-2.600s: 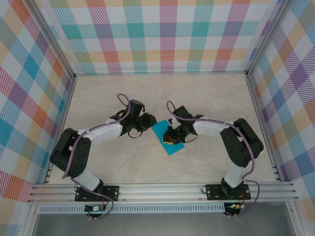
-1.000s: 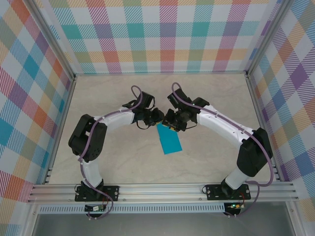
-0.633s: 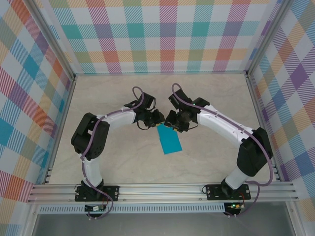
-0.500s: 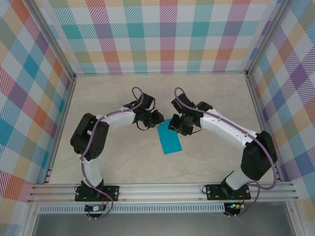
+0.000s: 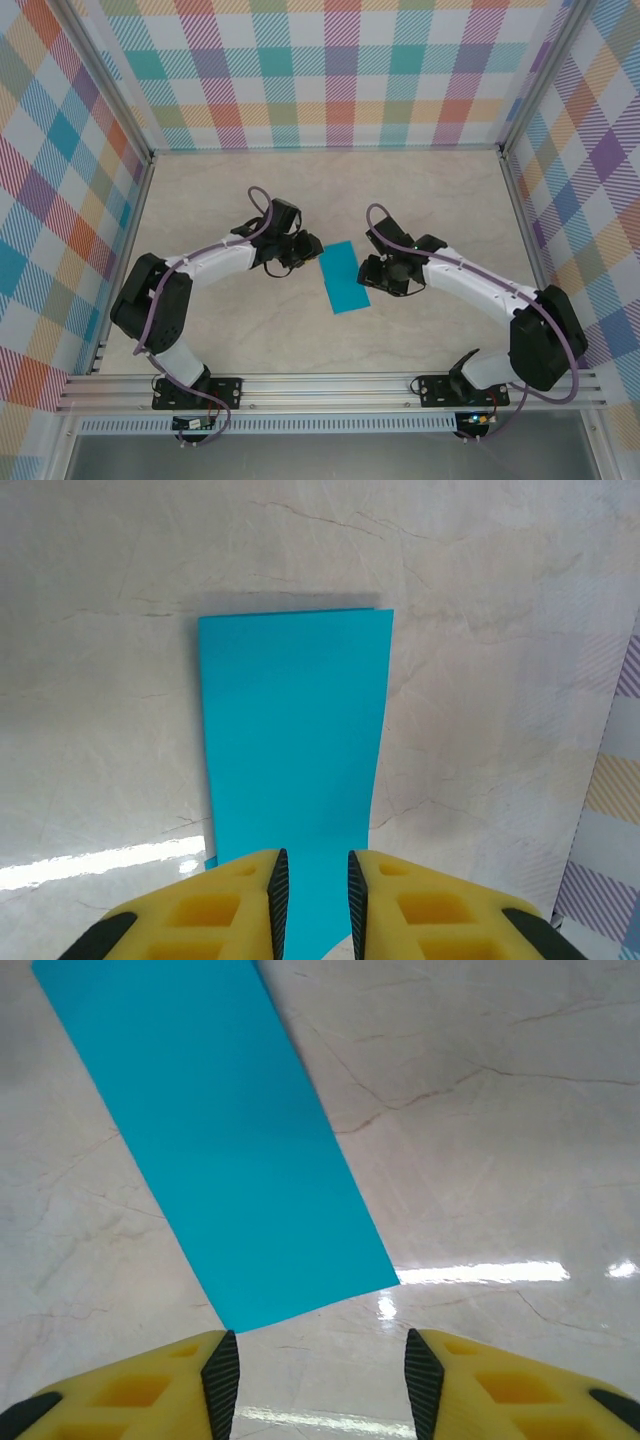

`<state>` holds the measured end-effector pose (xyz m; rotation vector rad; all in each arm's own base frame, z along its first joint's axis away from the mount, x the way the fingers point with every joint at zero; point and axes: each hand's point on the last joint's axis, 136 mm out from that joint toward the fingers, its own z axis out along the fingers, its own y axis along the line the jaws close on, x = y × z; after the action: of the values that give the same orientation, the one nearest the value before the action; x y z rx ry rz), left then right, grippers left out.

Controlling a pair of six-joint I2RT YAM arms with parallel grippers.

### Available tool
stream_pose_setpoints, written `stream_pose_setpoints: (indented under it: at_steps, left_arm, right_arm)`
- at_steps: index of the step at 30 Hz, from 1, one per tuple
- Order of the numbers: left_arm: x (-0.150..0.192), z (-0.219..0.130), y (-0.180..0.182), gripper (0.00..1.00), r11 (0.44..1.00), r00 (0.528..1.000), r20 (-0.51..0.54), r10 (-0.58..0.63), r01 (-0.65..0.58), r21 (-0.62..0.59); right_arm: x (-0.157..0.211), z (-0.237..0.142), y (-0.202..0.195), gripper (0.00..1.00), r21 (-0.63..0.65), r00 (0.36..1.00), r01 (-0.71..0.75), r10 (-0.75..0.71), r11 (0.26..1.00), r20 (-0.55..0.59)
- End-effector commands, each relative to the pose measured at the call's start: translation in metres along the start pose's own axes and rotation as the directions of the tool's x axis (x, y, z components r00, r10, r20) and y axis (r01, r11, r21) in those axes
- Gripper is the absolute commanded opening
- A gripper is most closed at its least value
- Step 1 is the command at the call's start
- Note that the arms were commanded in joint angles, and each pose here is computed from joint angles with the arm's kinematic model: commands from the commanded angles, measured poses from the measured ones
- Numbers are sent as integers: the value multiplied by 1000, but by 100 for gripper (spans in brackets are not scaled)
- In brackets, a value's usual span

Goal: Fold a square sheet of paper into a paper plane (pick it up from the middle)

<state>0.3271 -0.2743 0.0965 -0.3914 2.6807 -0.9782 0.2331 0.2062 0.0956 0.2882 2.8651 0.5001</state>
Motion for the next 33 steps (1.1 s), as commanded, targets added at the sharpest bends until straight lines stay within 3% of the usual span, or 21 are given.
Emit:
stream_pose_setpoints:
  at_steps: [1,9,13,20,33]
  left_arm:
    - [2,-4,-6,25,1000,998,52,-22,21,16]
    - [7,6,-8,26,999,999,43,-32,32,-11]
    - [8,12,-11,26,1000,999,39,-19,20,-13]
    - [8,37,-26,26,1000,1000,-1,-25,25,12]
    - [14,67,-23,27,1000,999,-38,-10,10,1]
  right_arm:
    - [2,-4,13,54,-126,999,34,-33,991,9]
    - [5,-5,-9,58,-198,998,-30,40,980,44]
    - [15,6,-21,58,-208,996,-92,90,974,-19]
    - [18,13,-30,58,-166,994,-77,64,983,-85]
    - [22,28,-23,53,-201,980,-105,67,974,-189]
